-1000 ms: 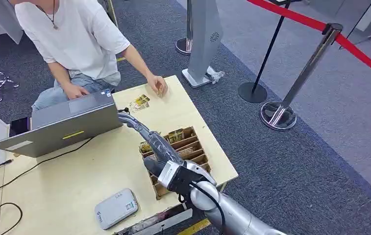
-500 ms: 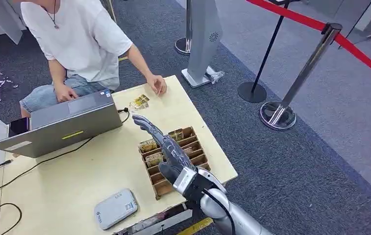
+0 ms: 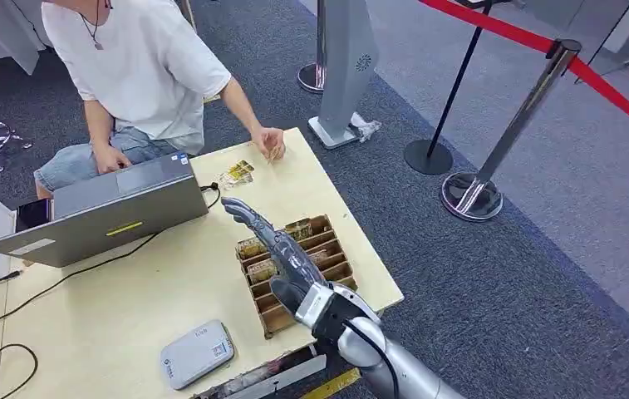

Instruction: Pass the card to the sensor for recognition and then transmit it.

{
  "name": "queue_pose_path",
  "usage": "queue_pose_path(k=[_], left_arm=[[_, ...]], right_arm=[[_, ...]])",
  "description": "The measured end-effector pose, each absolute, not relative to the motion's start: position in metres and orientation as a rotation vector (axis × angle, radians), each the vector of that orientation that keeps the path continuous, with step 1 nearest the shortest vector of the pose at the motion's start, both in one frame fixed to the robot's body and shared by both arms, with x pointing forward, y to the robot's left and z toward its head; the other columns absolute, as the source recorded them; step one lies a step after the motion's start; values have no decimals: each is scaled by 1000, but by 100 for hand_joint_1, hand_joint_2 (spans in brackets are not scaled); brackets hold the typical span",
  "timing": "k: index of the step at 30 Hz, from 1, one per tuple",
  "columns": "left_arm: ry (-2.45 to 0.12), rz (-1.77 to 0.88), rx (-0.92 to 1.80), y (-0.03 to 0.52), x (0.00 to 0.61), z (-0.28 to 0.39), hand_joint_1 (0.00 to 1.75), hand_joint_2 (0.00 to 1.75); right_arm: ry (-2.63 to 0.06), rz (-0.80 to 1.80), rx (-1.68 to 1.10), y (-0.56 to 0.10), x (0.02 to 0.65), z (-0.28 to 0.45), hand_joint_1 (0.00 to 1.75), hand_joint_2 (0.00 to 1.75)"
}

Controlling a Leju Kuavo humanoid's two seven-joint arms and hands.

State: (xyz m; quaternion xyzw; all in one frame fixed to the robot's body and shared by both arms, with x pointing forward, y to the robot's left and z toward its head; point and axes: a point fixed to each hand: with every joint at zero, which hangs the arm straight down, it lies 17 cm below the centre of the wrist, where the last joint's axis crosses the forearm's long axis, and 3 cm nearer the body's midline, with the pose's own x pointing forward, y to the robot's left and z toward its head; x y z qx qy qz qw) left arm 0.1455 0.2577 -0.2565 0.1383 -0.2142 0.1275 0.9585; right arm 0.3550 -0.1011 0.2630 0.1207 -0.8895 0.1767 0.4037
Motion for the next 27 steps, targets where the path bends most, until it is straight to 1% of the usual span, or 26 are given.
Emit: queue_pose_path(k=[16,27], left_arm=[[-415,293,283,256,136,-258,0,0],[-415,277,289,254,135,-258,0,0]], right_arm=[[-2237,448,330,-84,366,279,0,0],[-2245,464,318,-83,358,283,0,0]])
